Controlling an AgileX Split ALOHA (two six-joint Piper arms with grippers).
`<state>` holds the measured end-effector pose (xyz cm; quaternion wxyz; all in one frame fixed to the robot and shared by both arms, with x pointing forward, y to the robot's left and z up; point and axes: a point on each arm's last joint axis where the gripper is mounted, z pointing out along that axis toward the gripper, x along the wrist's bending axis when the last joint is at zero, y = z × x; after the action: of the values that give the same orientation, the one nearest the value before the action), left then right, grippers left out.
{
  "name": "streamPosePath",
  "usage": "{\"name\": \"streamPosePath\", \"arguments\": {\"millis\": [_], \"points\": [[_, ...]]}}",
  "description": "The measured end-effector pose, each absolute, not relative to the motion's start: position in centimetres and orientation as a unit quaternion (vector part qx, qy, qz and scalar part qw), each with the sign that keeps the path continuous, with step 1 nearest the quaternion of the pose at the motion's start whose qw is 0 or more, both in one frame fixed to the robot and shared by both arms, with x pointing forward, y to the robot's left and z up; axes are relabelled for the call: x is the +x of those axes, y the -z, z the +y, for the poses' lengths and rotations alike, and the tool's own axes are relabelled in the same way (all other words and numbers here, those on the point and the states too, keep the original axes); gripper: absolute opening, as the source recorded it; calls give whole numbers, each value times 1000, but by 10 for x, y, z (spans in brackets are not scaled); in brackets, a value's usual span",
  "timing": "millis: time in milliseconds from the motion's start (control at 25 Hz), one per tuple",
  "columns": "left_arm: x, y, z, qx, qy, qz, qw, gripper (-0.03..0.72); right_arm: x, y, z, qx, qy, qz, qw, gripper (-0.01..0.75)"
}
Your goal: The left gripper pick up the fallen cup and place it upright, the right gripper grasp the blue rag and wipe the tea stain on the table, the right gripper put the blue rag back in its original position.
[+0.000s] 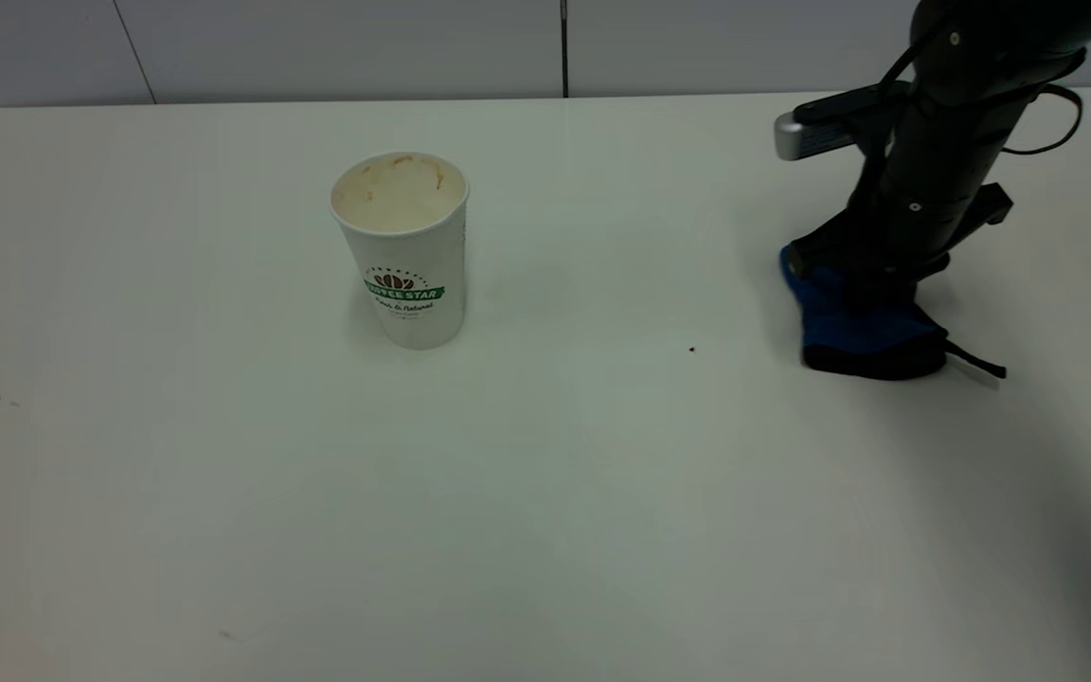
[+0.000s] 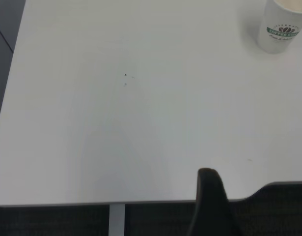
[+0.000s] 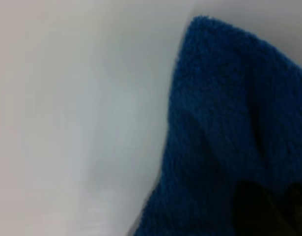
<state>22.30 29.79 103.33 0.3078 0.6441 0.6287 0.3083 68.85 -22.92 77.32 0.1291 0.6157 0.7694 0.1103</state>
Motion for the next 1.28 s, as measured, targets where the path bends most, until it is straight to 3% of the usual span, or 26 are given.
{"name": "streamPosePath", "arguments": {"millis": [160,280,520,680,800,960,1120,1280], "points": [[223,-1033,298,644,-308,629,308,512,687,-773,-221,614,-114,771,123,102],[223,-1033,298,645,-309,628,308,512,685,-777,-220,624,-108,766,110,168],[223,-1033,298,644,-308,629,308,512,684,-830,-219,635,-112,757,104,494],[223,-1033,298,644,-308,629,308,512,681,-892,-220,633,-129,754,120,630],[223,-1033,298,644,-308,629,308,512,667,-939,-223,633,-132,752,124,632],[223,-1033,298,644,-308,629,308,512,626,-1008,-231,630,-156,746,145,576],[223,-1033,298,644,-308,629,308,512,562,-1064,-242,625,-188,738,171,538],[223,-1033,298,644,-308,629,308,512,482,-1082,-257,626,-190,737,173,532]]}}
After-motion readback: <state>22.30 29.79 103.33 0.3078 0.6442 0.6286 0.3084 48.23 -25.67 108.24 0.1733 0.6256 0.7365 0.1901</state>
